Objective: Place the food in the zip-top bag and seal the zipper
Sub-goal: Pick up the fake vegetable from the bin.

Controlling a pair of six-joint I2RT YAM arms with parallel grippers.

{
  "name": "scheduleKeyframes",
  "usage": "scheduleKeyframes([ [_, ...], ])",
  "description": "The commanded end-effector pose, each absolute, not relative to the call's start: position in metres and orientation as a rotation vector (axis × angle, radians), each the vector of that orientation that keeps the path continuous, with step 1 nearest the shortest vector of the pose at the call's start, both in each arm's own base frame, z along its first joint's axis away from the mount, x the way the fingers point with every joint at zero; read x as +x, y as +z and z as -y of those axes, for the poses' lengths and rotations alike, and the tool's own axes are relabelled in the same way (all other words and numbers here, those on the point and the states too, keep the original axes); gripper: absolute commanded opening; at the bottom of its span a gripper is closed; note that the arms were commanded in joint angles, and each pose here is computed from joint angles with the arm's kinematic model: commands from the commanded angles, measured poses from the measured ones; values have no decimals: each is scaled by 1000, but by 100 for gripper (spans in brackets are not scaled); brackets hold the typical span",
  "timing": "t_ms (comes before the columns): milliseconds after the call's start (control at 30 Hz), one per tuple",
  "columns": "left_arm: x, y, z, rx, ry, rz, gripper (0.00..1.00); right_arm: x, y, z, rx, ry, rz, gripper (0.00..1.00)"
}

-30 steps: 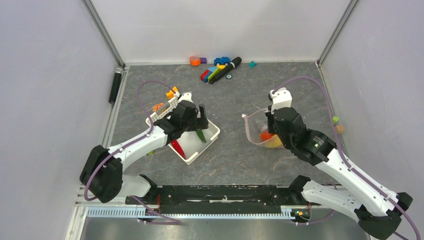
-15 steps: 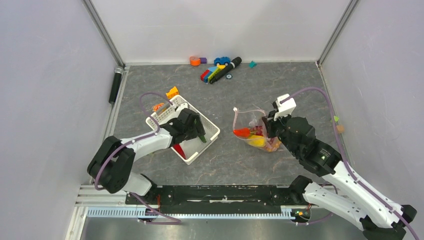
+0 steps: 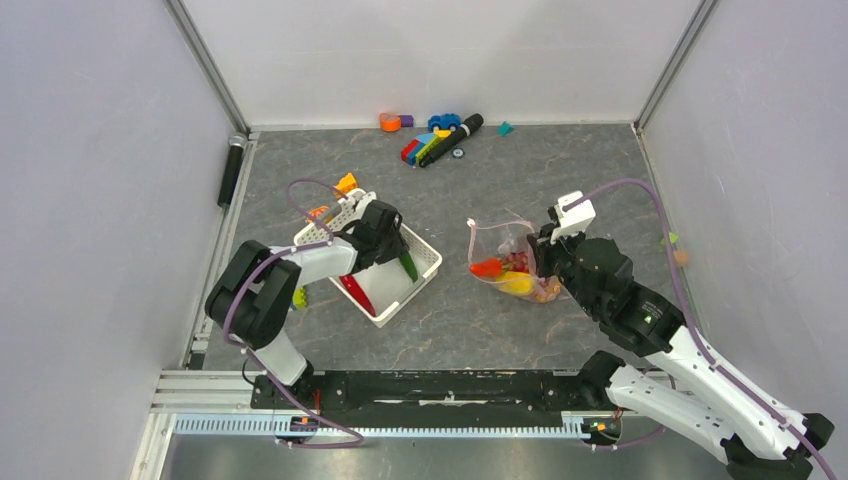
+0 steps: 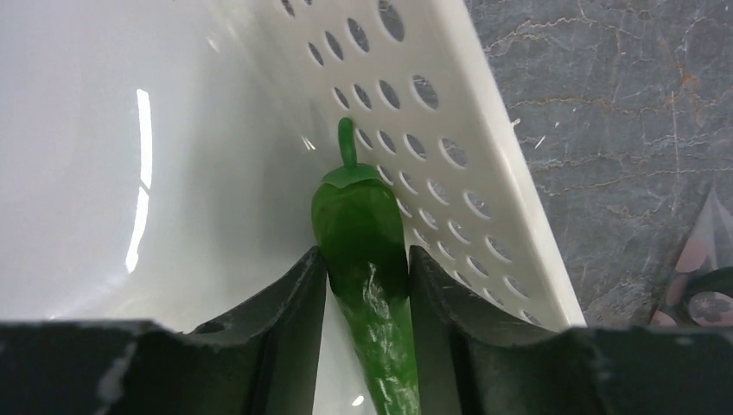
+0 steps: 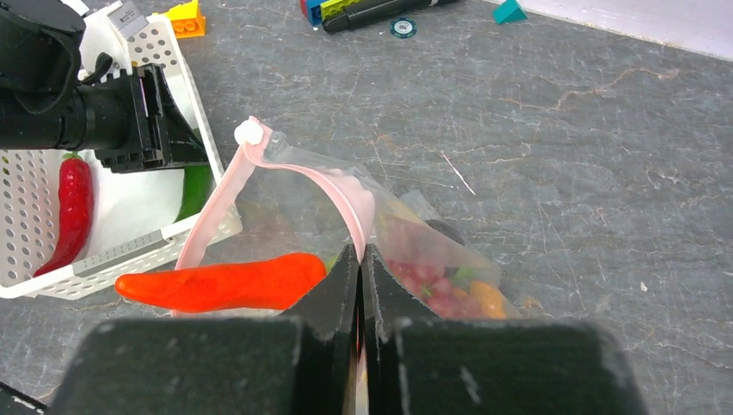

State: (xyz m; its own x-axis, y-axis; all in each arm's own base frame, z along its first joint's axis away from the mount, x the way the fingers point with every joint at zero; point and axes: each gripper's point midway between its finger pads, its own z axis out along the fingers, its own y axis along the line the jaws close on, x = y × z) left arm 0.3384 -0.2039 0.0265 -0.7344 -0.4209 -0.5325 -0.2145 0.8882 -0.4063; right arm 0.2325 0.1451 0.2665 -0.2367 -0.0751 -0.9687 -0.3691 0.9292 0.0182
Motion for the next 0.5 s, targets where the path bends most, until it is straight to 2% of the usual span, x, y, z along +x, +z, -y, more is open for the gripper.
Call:
scheduleKeyframes([
  [0,331,12,204,-469,-393,-2483,39,237,281,-139,-282,270,-1744,4],
  [133,329,15,199,-457,-364,-2479,22,237,282,-137,-272,263,-1742,5],
  [233,329,23,190,-454,-321,-2461,4,238,283,-135,-265,250,-1743,5],
  [467,330,67,185,-419,-382,-2337,2,239,279,-133,-258,238,-1752,5],
])
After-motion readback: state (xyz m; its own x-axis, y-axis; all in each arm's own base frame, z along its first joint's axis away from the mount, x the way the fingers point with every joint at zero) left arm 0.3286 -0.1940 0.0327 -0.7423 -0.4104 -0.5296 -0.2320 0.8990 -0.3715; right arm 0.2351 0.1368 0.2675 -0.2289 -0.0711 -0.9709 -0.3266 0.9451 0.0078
